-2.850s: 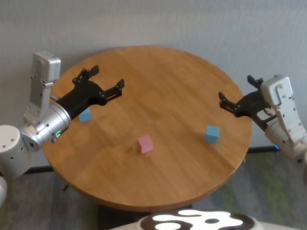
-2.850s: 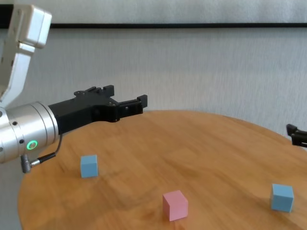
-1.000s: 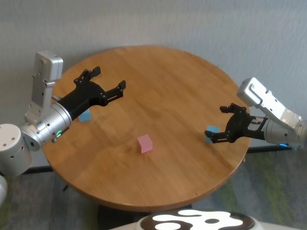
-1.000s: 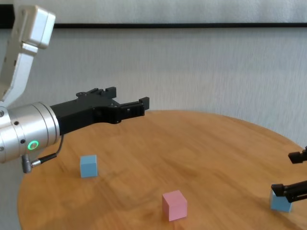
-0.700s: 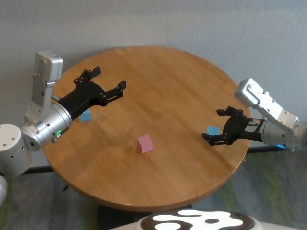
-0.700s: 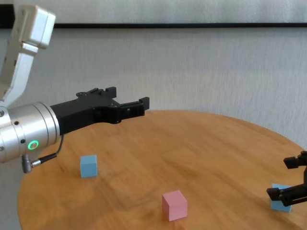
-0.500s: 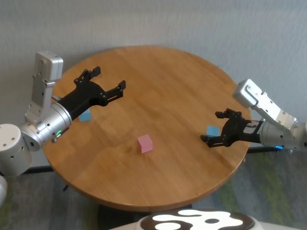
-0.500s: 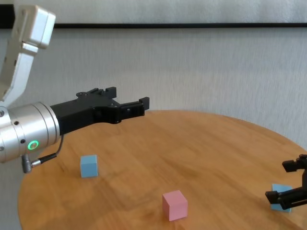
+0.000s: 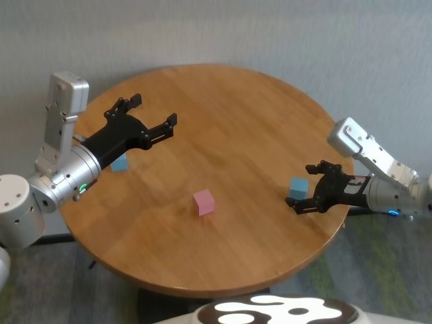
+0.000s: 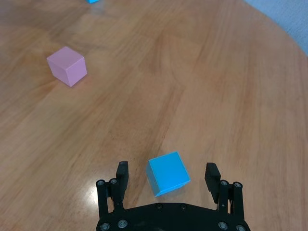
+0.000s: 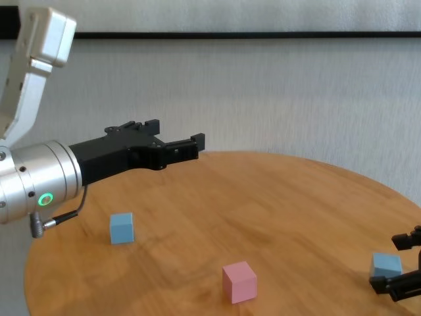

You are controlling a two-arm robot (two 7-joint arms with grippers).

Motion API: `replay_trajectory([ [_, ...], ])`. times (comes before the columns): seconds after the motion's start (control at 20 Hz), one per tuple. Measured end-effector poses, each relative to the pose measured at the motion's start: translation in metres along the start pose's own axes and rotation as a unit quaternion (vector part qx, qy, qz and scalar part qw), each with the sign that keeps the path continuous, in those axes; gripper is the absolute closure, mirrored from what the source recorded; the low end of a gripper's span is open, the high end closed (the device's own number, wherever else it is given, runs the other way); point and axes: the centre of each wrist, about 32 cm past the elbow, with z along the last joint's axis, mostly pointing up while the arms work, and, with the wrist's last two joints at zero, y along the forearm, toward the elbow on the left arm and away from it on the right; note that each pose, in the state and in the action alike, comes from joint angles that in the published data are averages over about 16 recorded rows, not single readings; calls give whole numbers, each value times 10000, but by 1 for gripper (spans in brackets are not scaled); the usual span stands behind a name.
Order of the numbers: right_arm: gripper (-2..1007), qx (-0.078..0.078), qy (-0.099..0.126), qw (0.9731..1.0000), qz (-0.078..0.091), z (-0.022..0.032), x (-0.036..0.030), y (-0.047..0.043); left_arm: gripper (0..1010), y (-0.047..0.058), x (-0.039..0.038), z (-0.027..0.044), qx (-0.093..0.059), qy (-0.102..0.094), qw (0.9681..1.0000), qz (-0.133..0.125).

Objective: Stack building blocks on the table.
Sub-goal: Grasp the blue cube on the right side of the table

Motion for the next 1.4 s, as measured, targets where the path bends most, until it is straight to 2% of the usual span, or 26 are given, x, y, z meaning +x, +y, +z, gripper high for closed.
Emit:
replay_trajectory([
  [0.5, 0, -109, 69, 9999, 1, -40, 28, 38, 10, 0, 0, 0, 0, 0, 10000, 0],
  [1.4, 0, -201, 136, 9997, -28, -37, 68, 123, 10, 0, 0, 0, 0, 0, 10000, 0],
])
